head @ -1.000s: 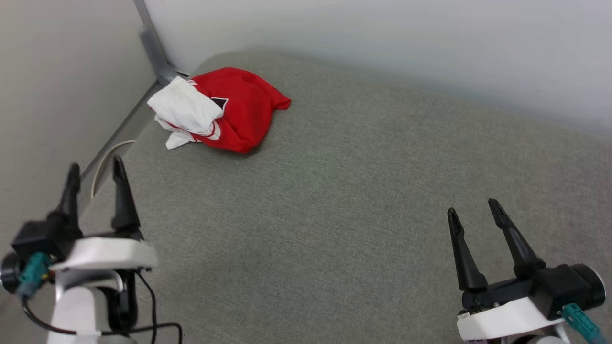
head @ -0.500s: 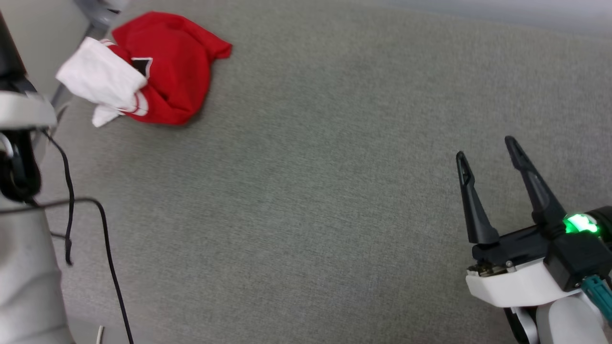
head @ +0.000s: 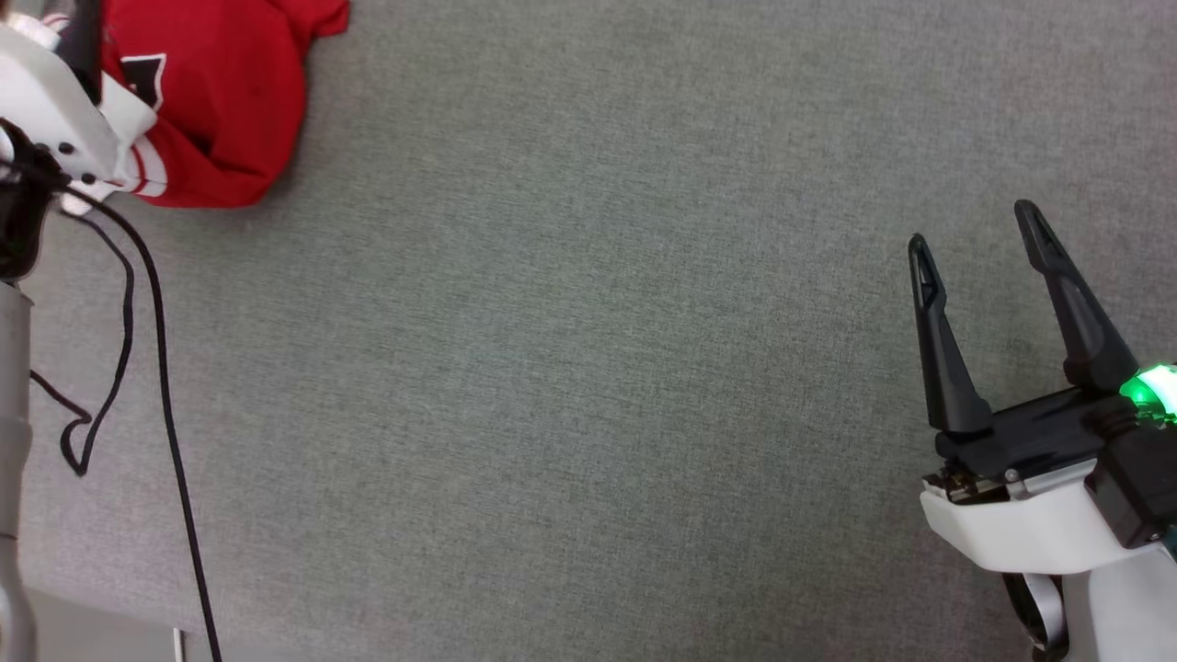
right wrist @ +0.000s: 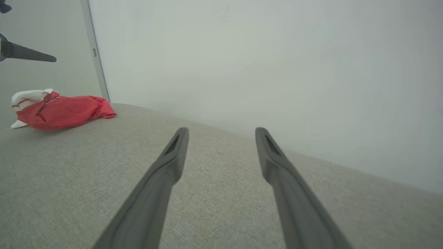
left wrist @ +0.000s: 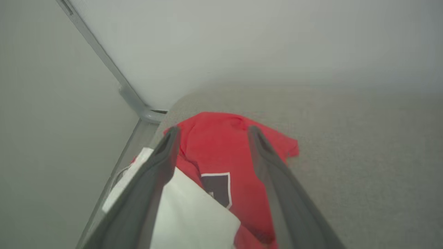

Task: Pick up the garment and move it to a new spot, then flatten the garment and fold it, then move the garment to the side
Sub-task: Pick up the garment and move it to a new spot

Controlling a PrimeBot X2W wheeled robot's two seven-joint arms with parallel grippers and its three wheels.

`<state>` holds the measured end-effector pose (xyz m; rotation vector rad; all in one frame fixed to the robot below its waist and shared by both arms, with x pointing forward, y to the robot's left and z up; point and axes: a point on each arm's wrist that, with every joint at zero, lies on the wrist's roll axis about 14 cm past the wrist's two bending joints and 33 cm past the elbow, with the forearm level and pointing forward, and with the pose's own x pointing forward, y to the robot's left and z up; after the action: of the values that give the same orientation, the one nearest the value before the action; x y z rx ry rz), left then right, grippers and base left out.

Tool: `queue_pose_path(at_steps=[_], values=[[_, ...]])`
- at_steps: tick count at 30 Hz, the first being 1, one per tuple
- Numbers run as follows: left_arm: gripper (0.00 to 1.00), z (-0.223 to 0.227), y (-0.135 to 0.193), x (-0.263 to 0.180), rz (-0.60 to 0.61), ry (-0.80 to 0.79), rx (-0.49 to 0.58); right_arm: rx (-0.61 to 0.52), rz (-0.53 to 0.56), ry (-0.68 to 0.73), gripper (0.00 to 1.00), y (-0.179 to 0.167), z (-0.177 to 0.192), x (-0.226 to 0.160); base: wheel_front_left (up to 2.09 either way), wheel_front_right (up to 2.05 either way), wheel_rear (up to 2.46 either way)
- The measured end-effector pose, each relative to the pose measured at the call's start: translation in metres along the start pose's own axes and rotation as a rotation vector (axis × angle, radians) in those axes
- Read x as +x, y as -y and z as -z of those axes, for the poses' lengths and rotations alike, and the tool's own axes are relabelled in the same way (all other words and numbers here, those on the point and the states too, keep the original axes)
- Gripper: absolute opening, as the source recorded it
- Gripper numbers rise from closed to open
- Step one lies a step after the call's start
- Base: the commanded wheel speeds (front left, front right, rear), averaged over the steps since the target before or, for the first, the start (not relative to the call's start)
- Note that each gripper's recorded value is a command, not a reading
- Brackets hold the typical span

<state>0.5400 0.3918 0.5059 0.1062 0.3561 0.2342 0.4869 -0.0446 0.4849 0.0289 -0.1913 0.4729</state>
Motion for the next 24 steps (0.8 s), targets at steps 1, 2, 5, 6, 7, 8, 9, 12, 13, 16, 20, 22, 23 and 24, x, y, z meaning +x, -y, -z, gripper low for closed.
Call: queue_pose_path(at_steps=[1, 2, 5, 6, 7, 8, 9, 12, 13, 16, 20, 22, 23, 24], values=[[1.0, 0.013, 0.003, 0.003, 0.015, -0.074, -0.007, -0.001, 0.002, -0.003, 1.0, 0.001, 0.002, 0.0, 0.0, 0.0, 0.0], [1.0, 0.026, 0.007, 0.004, 0.03, -0.146, -0.02, -0.002, 0.005, -0.005, 1.0, 0.003, 0.004, 0.0, 0.0, 0.0, 0.0], [1.0, 0.059, 0.014, 0.003, 0.067, -0.336, -0.023, -0.007, 0.011, -0.008, 1.0, 0.007, 0.007, 0.0, 0.0, 0.0, 0.0], [1.0, 0.07, 0.016, 0.001, 0.08, -0.404, -0.025, -0.009, 0.012, -0.009, 1.0, 0.008, 0.008, 0.001, 0.0, 0.0, 0.0], [1.0, 0.081, 0.018, -0.001, 0.092, -0.468, -0.013, -0.011, 0.015, -0.009, 1.0, 0.01, 0.009, 0.001, 0.0, 0.0, 0.0], [1.0, 0.09, 0.019, -0.004, 0.099, -0.519, -0.003, -0.013, 0.017, -0.009, 1.0, 0.011, 0.009, 0.001, 0.0, 0.0, 0.0], [1.0, 0.097, 0.019, -0.005, 0.104, -0.557, -0.007, -0.013, 0.02, -0.013, 1.0, 0.012, 0.011, 0.001, 0.0, 0.0, 0.0], [1.0, 0.12, 0.028, -0.011, 0.132, -0.671, -0.026, -0.014, 0.025, -0.02, 1.0, 0.015, 0.015, 0.0, 0.0, 0.0, 0.0], [1.0, 0.129, 0.029, -0.014, 0.136, -0.708, -0.019, -0.014, 0.026, -0.021, 1.0, 0.015, 0.017, 0.0, 0.0, 0.0, 0.0], [1.0, 0.145, 0.032, -0.018, 0.143, -0.773, -0.021, -0.014, 0.028, -0.023, 1.0, 0.017, 0.019, 0.001, 0.0, 0.0, 0.0], [1.0, 0.159, 0.038, -0.019, 0.153, -0.829, -0.036, -0.012, 0.031, -0.029, 1.0, 0.019, 0.024, 0.002, 0.0, 0.0, 0.0], [1.0, 0.163, 0.04, -0.018, 0.156, -0.842, -0.034, -0.01, 0.031, -0.033, 1.0, 0.019, 0.026, 0.002, 0.0, 0.0, 0.0], [1.0, 0.164, 0.042, -0.018, 0.16, -0.847, -0.032, -0.01, 0.032, -0.034, 1.0, 0.019, 0.026, 0.002, 0.0, 0.0, 0.0], [0.52, 0.164, 0.042, -0.018, 0.16, -0.849, -0.032, -0.01, 0.033, -0.033, 1.0, 0.02, 0.026, 0.002, 0.0, 0.0, 0.0]])
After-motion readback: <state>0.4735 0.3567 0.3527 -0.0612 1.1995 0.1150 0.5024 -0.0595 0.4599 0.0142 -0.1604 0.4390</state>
